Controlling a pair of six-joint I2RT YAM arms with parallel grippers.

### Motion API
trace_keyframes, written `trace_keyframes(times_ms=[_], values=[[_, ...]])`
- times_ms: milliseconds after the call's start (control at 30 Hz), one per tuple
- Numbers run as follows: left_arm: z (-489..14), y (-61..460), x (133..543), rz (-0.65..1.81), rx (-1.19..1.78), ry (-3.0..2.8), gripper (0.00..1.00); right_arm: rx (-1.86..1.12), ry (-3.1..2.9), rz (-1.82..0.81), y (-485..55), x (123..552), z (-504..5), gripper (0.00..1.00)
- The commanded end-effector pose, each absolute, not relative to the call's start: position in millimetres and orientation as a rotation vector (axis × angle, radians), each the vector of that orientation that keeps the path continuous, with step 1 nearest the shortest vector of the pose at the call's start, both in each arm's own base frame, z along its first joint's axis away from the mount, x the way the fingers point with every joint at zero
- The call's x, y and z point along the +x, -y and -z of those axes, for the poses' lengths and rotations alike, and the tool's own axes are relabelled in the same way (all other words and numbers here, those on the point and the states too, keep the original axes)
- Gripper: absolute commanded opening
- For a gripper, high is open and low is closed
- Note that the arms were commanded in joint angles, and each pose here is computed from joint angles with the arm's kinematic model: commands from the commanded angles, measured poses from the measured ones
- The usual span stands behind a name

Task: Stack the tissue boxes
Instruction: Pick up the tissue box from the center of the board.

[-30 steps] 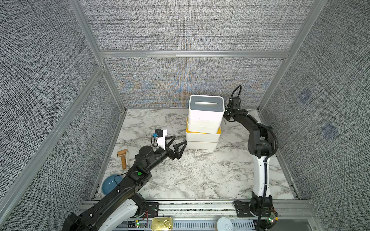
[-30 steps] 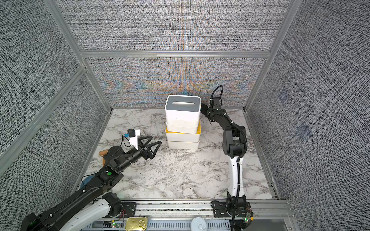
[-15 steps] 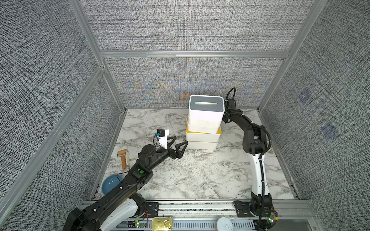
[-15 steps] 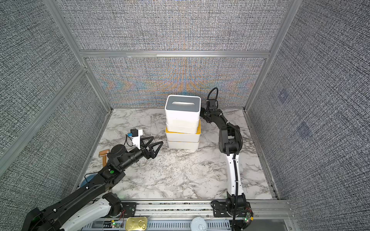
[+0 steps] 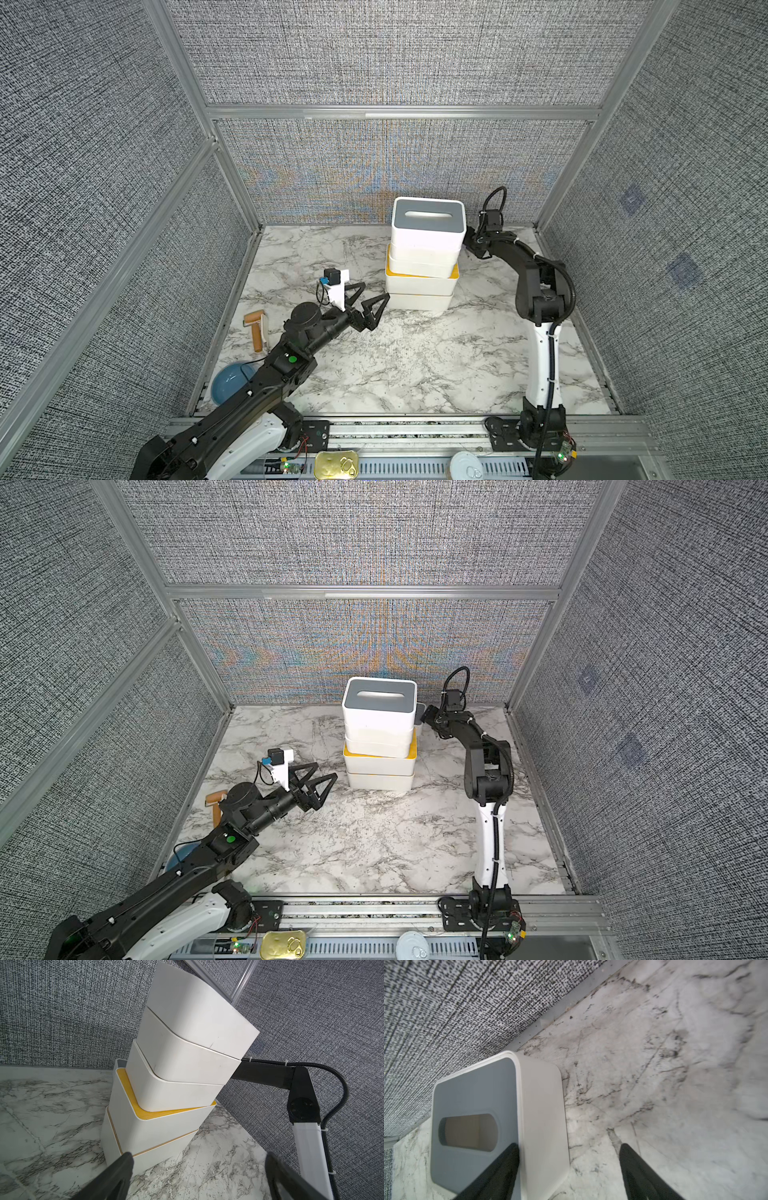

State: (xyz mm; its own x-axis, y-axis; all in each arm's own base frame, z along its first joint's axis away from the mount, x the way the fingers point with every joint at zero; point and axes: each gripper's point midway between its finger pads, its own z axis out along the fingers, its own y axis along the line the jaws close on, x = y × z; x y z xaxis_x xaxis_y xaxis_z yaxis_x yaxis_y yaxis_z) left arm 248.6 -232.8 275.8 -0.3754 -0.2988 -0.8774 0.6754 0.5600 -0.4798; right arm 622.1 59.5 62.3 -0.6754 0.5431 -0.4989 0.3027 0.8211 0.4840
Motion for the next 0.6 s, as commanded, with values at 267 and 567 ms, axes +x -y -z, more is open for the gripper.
trace_keyframes(times_ms=[267,567], values=[[-288,234,247,1.097,0.316,-1.609,0.99,0.883,-2.313,-0.324,5,581,-59,0.75],[-283,234,246,1.097,0.324,-1.612,0.99,0.758,-2.222,-0.327,0,576,-104,0.77]])
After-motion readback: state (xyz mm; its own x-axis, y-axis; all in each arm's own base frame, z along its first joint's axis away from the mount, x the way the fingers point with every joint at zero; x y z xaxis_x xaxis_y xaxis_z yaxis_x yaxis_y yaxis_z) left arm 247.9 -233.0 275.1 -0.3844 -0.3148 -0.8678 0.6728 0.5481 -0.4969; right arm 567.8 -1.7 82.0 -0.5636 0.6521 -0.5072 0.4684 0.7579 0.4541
